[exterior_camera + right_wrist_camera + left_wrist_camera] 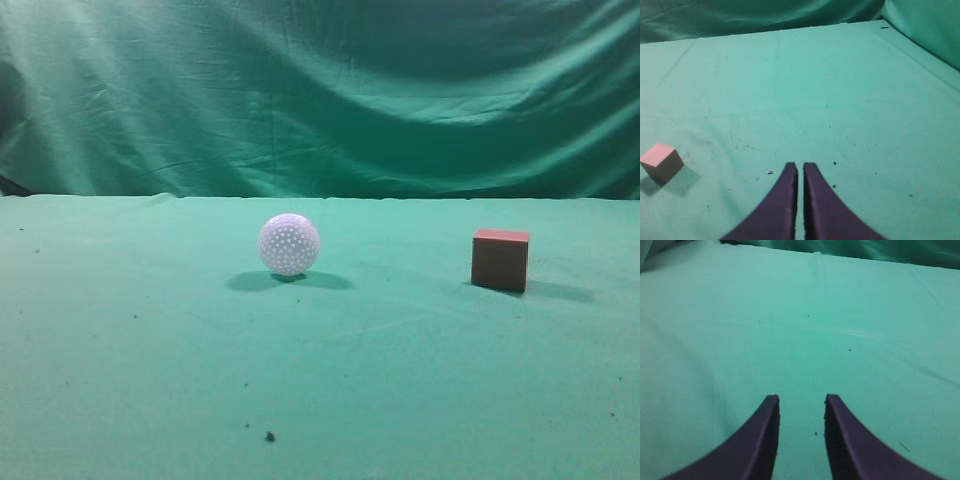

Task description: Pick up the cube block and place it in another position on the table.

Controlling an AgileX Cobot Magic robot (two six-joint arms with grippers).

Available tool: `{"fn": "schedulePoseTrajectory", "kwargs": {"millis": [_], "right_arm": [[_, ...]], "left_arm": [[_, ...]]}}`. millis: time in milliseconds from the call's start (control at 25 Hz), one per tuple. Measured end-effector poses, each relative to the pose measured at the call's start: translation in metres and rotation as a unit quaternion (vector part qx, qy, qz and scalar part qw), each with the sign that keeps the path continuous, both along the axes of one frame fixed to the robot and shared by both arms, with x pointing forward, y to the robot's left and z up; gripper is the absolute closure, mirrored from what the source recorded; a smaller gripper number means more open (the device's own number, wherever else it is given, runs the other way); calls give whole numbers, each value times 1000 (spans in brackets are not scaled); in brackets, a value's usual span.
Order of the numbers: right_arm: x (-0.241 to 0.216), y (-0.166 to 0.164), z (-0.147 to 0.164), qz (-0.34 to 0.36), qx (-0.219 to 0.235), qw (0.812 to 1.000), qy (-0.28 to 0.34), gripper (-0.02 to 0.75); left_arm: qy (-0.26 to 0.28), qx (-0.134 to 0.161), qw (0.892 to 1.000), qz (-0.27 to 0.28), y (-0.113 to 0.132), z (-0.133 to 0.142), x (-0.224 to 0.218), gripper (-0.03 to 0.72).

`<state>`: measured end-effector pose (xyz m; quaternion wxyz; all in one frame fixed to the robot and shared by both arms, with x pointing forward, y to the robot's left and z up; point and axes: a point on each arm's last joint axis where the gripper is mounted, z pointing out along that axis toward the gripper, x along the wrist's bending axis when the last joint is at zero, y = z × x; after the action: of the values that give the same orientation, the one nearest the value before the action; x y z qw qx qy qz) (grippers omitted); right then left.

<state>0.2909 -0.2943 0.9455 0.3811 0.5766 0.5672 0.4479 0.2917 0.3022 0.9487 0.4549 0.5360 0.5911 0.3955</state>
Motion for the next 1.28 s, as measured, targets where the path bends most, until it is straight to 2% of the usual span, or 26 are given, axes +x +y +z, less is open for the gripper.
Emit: {"fn": "schedulePoseTrajectory", "kwargs": {"millis": [840, 920, 1000, 1120, 1160, 1280], "right_arm": [[0, 0, 1, 0, 0, 1000, -7, 738], [2, 1, 6, -2, 27, 999, -37, 738], [4, 1, 17, -7, 45, 994, -99, 738], [3, -2, 43, -16, 64, 969, -236, 738], [2, -3, 47, -18, 66, 963, -261, 738], [-1, -2, 67, -15, 70, 961, -266, 738]], "left_arm": [[0, 0, 1000, 0, 0, 0, 0, 426], [0, 0, 1000, 0, 0, 0, 0, 426], [0, 0, 1000, 0, 0, 0, 0, 426], [0, 0, 1000, 0, 0, 0, 0, 426], [0, 0, 1000, 0, 0, 0, 0, 426], [0, 0, 1000, 0, 0, 0, 0, 426]]}}
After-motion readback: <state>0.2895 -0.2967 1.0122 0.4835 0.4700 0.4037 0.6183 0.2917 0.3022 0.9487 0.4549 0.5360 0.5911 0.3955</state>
